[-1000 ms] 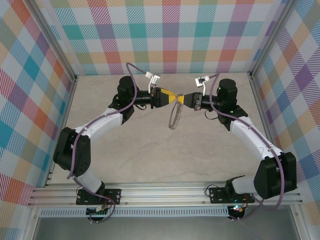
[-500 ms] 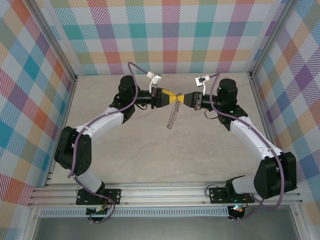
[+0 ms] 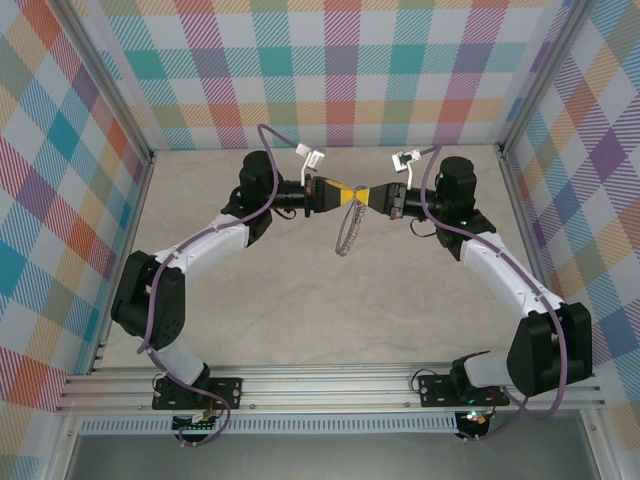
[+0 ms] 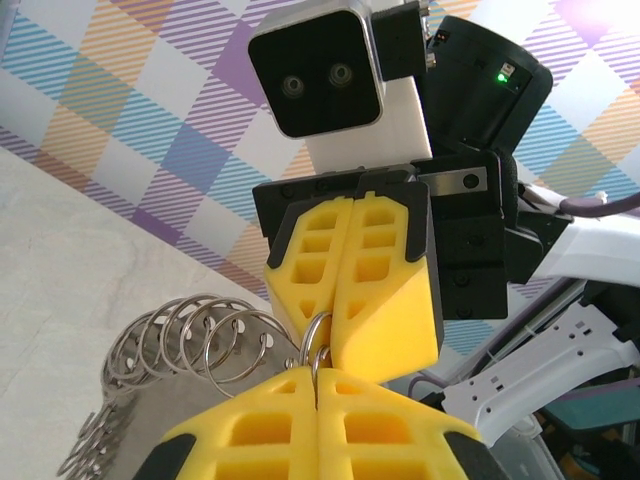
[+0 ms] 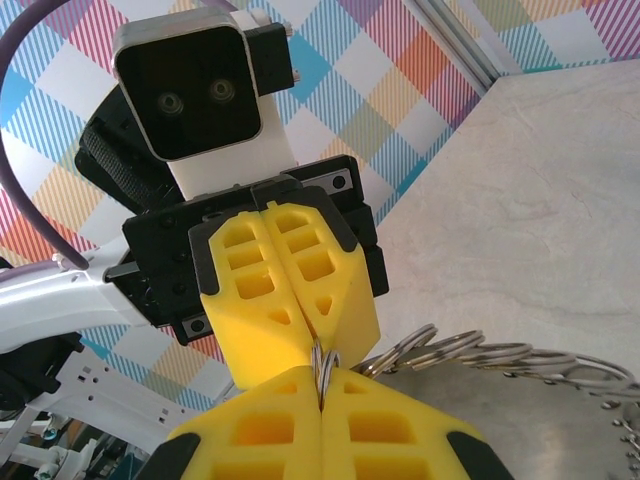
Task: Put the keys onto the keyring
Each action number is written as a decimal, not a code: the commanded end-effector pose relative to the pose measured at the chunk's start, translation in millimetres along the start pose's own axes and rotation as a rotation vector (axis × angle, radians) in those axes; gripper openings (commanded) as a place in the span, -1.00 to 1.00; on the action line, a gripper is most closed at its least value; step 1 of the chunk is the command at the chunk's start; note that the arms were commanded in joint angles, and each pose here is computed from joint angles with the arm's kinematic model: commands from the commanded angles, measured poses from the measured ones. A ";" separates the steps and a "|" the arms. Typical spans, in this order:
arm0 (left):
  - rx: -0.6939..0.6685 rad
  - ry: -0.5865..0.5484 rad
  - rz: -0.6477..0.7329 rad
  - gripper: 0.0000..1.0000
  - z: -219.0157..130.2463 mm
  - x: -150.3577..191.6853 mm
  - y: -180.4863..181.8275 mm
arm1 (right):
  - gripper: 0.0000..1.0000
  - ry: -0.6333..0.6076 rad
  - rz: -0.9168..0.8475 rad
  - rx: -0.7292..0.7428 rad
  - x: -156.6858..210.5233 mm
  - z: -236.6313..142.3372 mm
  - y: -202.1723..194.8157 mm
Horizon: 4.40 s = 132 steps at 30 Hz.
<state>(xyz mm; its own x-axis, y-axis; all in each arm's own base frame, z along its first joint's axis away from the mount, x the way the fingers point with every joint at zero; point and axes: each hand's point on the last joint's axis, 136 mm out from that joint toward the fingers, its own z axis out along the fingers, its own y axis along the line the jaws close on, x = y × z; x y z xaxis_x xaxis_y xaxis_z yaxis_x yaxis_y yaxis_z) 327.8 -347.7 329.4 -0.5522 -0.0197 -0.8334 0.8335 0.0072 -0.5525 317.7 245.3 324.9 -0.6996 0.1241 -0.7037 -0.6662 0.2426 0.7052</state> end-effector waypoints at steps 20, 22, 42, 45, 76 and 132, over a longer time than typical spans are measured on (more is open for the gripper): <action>0.035 -0.113 0.068 -1.00 7.9 -21.6 -18.9 | 0.56 -0.328 0.064 0.336 -15.5 -70.0 -32.6; 0.040 -0.123 0.062 -1.00 8.2 -22.9 -18.4 | 0.63 -0.324 0.070 0.341 -10.9 -68.1 -34.5; 0.041 -0.139 0.023 -1.00 10.9 -21.5 -8.2 | 0.46 -0.237 -0.018 0.431 31.1 -34.8 -29.2; 0.041 -0.141 0.020 -1.00 11.3 -22.0 -7.3 | 0.44 -0.228 -0.035 0.424 32.3 -31.1 -25.2; 0.043 -0.162 -0.001 -1.00 12.2 -23.7 -4.1 | -0.39 -0.202 -0.108 0.432 19.8 -6.0 -22.8; 0.029 -0.235 -0.020 -1.00 8.6 -32.1 -3.5 | 0.99 -0.072 -0.167 0.679 54.3 -64.8 -21.1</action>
<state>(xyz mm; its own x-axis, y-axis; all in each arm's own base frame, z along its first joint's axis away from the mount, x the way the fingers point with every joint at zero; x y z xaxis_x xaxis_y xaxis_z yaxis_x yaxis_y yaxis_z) 348.2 -358.4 339.5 -0.6079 -0.2104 -0.7656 0.7837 -0.0040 -0.6211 271.2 209.8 292.4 -0.5591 0.1047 -0.8225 -0.5340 0.7134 0.4538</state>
